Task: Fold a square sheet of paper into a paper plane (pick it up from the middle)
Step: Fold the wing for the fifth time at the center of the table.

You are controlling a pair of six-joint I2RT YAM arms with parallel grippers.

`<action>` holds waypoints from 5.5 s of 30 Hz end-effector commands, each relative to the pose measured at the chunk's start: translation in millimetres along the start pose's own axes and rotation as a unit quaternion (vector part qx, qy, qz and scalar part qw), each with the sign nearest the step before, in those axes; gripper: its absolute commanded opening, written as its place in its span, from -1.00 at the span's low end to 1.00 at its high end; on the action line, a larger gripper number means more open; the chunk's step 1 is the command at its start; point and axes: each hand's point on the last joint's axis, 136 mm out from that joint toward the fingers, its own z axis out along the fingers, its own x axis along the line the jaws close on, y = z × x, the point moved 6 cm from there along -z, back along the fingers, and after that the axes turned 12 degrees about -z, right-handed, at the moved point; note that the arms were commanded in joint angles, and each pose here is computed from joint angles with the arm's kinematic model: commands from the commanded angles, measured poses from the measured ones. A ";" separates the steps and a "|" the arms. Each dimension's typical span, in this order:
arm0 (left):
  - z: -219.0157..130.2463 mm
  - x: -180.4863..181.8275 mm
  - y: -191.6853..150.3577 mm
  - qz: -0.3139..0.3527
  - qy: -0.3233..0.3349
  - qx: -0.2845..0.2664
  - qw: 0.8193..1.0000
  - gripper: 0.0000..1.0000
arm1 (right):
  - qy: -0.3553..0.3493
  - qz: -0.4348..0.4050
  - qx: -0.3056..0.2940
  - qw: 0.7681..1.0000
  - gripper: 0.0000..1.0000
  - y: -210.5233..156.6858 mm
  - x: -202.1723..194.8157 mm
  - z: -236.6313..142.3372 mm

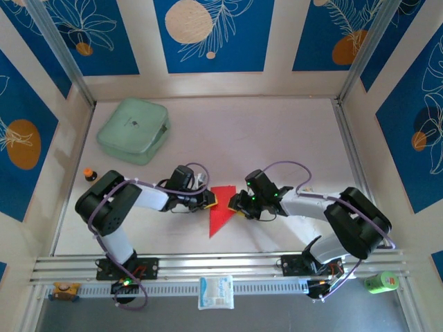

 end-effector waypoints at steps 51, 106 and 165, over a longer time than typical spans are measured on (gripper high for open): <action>-12.7 -19.0 0.6 0.023 0.002 0.002 1.000 -0.52 | 0.157 -0.080 0.034 0.984 -0.96 41.3 -1.7 5.9; 13.6 -53.1 -87.1 0.477 0.281 -0.042 0.832 0.15 | 0.058 0.113 -0.056 0.990 -1.00 39.6 -3.5 -27.8; 24.3 -42.2 -91.8 0.507 0.364 -0.075 0.778 -0.63 | 0.063 0.122 -0.063 0.989 -1.00 40.9 -3.2 -33.9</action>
